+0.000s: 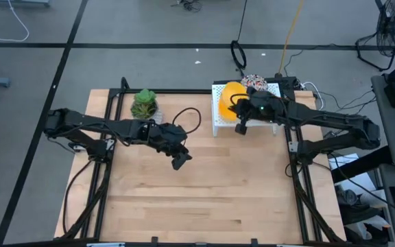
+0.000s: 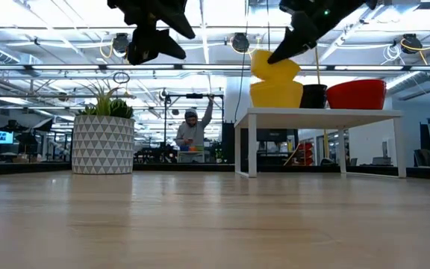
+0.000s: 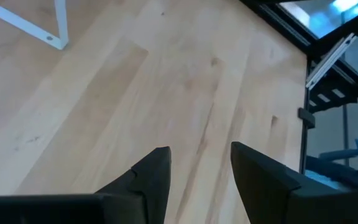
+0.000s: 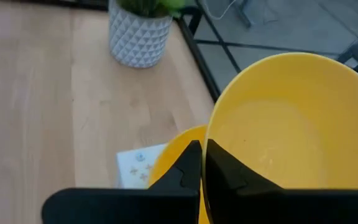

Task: Pick & Place Mini bowls
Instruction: Stack the yellow bowl on top of the yellow bowl on the shelf, then put the red bowls on the shelf

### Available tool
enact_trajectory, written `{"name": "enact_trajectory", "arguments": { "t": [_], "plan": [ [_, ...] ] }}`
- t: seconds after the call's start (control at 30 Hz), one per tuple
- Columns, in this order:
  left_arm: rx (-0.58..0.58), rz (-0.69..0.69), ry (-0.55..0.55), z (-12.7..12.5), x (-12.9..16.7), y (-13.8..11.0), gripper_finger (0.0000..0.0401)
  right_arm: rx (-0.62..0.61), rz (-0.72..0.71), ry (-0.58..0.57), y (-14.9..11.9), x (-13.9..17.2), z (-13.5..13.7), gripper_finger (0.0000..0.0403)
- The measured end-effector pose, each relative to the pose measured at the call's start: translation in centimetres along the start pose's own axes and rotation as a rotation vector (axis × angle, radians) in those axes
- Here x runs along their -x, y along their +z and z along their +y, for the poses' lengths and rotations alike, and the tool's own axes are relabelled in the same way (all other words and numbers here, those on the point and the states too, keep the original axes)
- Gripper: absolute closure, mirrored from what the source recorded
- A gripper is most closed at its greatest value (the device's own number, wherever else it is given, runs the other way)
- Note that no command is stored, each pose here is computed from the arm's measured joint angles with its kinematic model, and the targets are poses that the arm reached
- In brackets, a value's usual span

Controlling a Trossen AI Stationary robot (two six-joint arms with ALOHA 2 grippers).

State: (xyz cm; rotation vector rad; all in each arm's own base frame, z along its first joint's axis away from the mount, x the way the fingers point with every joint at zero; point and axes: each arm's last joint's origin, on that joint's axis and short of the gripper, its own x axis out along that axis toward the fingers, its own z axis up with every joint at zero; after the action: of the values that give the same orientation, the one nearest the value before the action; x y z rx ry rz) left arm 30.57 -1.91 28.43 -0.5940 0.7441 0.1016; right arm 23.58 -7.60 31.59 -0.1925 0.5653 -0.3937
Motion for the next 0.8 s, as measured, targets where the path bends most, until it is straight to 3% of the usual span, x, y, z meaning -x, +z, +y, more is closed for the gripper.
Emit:
{"name": "enact_trajectory", "arguments": {
  "t": [0.27, 0.4, 0.8],
  "plan": [
    [-0.012, -0.001, -0.001, 0.0, 0.0, 0.0, 0.0231, 0.003, 0.063, 0.020, -0.6, -1.1, 0.5, 0.0403],
    [-0.014, 0.001, 0.000, 0.0, 0.0, 0.0, 0.0231, -0.026, 0.058, 0.093, -0.6, -1.1, 0.7, 0.0391],
    [-0.017, 0.006, 0.005, 0.1, 0.8, -0.1, 0.0231, -0.052, 0.006, 0.077, -0.2, 0.8, 0.2, 0.0236]
  ]
}}
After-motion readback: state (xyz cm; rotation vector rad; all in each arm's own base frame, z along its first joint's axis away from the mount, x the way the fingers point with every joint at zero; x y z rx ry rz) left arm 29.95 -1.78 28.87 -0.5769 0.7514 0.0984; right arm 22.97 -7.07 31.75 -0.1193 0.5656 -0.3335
